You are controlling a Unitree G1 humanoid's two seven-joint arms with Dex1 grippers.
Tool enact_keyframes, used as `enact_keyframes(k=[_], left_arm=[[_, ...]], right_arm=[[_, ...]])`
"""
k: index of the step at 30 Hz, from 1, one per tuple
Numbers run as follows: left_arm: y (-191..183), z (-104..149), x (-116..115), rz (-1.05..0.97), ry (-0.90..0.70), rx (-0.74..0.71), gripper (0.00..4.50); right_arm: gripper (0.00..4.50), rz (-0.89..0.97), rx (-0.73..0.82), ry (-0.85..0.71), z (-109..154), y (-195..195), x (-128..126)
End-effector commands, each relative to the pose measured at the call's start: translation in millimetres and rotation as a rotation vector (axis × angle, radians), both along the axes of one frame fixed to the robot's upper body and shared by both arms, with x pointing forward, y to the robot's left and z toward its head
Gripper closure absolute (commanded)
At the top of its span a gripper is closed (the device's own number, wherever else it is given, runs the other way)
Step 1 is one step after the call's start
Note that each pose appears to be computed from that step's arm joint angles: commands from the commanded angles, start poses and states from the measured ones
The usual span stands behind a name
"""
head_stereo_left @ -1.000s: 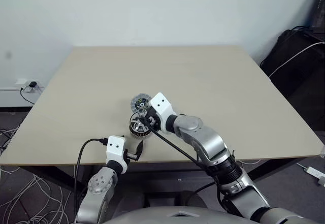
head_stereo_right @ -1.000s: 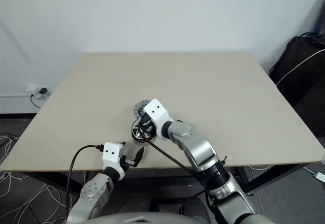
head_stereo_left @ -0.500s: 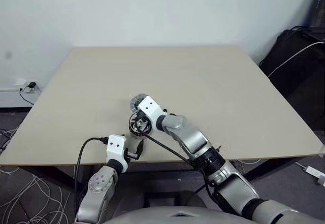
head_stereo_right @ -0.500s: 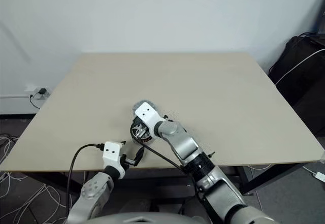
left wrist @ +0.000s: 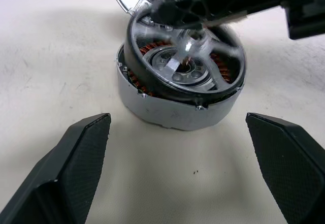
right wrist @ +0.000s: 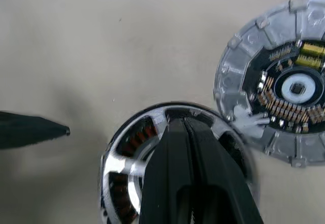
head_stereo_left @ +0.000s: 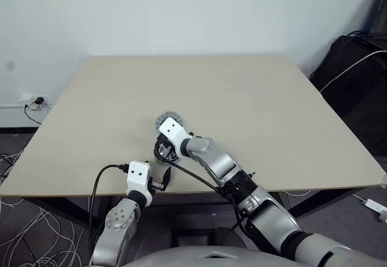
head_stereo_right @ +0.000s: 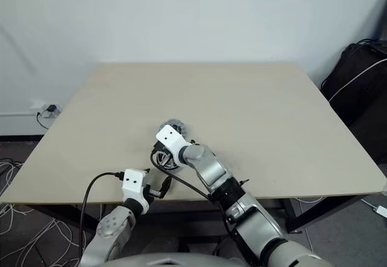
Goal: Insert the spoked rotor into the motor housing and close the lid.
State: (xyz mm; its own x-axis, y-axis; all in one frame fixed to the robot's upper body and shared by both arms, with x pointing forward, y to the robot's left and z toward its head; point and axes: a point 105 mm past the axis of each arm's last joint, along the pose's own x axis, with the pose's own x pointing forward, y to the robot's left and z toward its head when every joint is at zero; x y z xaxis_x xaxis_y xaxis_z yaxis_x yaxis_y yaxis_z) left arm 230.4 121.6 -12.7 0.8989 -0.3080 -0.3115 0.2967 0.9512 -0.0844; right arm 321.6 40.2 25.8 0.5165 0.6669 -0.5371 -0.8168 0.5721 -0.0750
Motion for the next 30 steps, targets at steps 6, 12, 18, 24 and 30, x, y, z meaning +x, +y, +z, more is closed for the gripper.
enact_keyframes(k=[6,12,18,24,30], left_arm=[[-4.2,12.6,5.9,-0.013,-0.053,-0.01,0.0],[-3.6,12.5,5.2,-0.013,-0.053,-0.009,0.0],[-5.3,12.8,6.5,-0.024,-0.054,-0.006,0.0],[-4.8,13.1,6.6,-0.021,-0.056,-0.005,0.0],[-3.7,12.3,5.2,-0.014,-0.053,-0.006,0.0]], right_arm=[[4.45,0.008,0.136,-0.063,35.2,2.8,-1.1],[4.45,-0.048,0.208,-0.157,51.9,-9.2,4.2],[4.45,-0.063,0.135,-0.106,23.2,-10.1,5.1],[4.45,-0.052,0.027,0.015,-22.2,-18.0,-4.0],[4.45,-0.026,0.0,0.037,-26.8,-24.5,-7.8]])
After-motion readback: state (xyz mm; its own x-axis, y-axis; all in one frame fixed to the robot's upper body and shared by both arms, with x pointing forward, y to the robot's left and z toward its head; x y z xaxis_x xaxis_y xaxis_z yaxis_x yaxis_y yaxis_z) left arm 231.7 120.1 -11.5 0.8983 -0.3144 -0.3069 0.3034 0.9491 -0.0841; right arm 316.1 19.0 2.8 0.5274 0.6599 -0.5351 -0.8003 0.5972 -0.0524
